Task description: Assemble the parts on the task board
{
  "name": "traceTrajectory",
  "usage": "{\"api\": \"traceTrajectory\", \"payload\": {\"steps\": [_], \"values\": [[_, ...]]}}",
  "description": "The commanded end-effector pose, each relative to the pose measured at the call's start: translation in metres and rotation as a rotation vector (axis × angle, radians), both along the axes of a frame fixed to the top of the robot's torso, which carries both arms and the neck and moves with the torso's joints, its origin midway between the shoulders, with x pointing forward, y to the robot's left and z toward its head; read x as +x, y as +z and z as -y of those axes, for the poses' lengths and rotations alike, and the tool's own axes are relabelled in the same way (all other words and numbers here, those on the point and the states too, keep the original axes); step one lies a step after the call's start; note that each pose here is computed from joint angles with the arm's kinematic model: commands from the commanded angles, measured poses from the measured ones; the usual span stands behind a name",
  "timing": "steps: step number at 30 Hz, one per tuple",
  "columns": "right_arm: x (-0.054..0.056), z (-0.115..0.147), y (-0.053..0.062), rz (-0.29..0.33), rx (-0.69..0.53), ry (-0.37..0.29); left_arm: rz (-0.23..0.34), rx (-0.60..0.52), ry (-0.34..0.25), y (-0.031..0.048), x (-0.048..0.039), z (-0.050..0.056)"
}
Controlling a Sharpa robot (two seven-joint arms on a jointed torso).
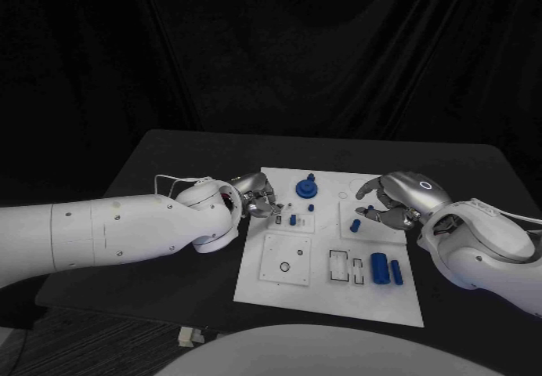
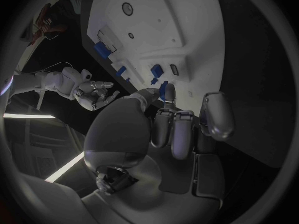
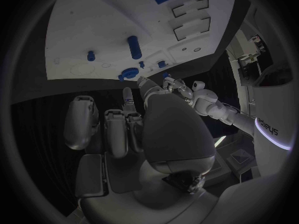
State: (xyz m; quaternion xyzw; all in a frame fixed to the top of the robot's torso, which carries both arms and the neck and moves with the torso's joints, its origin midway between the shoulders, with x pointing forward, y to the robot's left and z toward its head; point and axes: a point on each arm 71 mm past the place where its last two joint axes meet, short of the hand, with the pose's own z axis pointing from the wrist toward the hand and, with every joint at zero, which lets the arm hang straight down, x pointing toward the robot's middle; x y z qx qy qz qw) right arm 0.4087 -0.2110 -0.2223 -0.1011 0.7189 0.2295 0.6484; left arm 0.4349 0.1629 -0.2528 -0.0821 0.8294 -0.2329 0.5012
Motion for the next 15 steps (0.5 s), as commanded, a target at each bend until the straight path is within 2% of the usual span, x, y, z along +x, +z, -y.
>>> {"api": "traceTrajectory", "payload": {"steps": [1,15], "values": [[-0.0008,0.0001,0.0005,0.014,0.011,-0.001,0.013,-0.009,-0.021,0.0009,0.0009,0.0029],[-0.0011,0.0003,0.0010,0.019,0.017,0.000,-0.008,0.015,-0.023,-0.0037,0.0038,0.0021]]}}
